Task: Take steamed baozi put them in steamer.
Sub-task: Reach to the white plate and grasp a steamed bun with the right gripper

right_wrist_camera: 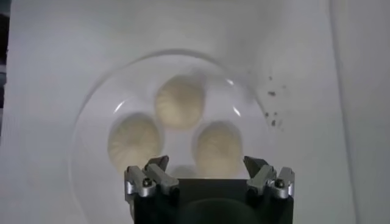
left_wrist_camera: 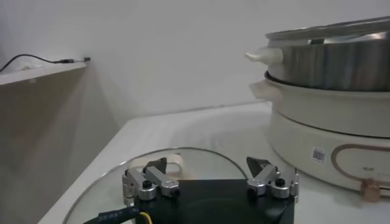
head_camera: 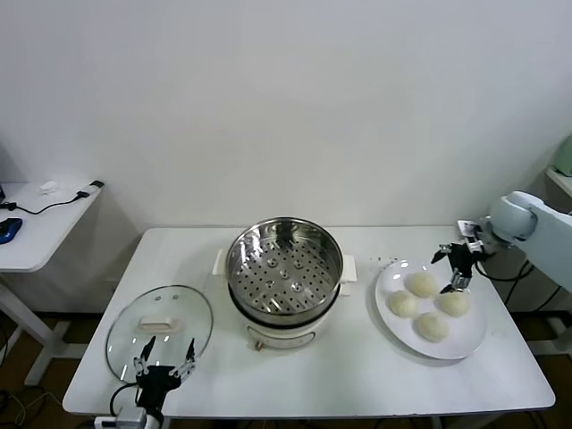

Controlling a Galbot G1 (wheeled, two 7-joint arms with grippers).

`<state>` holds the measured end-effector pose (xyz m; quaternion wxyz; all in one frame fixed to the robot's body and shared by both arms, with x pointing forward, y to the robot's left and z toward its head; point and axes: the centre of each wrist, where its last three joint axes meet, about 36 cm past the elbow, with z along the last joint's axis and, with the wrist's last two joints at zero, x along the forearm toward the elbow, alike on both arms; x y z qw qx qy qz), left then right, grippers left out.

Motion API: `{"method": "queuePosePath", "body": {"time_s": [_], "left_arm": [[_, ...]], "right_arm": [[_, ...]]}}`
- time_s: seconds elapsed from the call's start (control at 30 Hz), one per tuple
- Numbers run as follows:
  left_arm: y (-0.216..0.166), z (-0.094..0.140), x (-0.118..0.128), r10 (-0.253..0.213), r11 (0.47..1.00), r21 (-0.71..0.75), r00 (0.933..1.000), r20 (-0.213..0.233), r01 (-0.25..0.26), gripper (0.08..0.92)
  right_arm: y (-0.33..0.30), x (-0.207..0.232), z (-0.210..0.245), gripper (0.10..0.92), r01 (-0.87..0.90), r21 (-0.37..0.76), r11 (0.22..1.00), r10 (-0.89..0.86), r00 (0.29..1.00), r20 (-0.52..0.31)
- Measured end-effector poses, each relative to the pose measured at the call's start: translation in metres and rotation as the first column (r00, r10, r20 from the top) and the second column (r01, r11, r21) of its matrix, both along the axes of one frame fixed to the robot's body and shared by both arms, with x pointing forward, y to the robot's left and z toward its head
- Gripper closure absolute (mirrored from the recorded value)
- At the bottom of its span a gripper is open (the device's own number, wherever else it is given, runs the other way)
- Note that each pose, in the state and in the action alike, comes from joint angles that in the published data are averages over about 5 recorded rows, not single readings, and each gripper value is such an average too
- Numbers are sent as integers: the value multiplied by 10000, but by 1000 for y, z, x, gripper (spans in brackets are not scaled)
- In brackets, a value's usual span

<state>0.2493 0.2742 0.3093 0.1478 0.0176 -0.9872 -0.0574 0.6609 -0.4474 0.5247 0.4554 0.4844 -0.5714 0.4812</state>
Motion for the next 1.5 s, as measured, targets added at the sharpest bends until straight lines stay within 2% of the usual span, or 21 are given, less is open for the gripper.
{"method": "queuePosePath", "body": {"time_s": [0.43,1.0,1.37,1.5], "left_arm": [[0,-10,-3,32,10000,44,9999,-145,-31,177],[-2,-13,-5,63,10000,6,9998,-195,-63,177],[-3,-13,-6,94,10000,-13,9998,-198,-94,177],[-2,-13,-6,114,9999,1,9997,-197,-114,177]], "right_arm": [[26,25,-37,200,303,-686,9972,-310,9995,-87],[35,33,-65,202,659,-926,9935,-651,9978,112],[38,35,-65,388,679,-1071,9919,-666,9977,160],[39,36,-56,416,587,-1014,9931,-571,9982,191]]}}
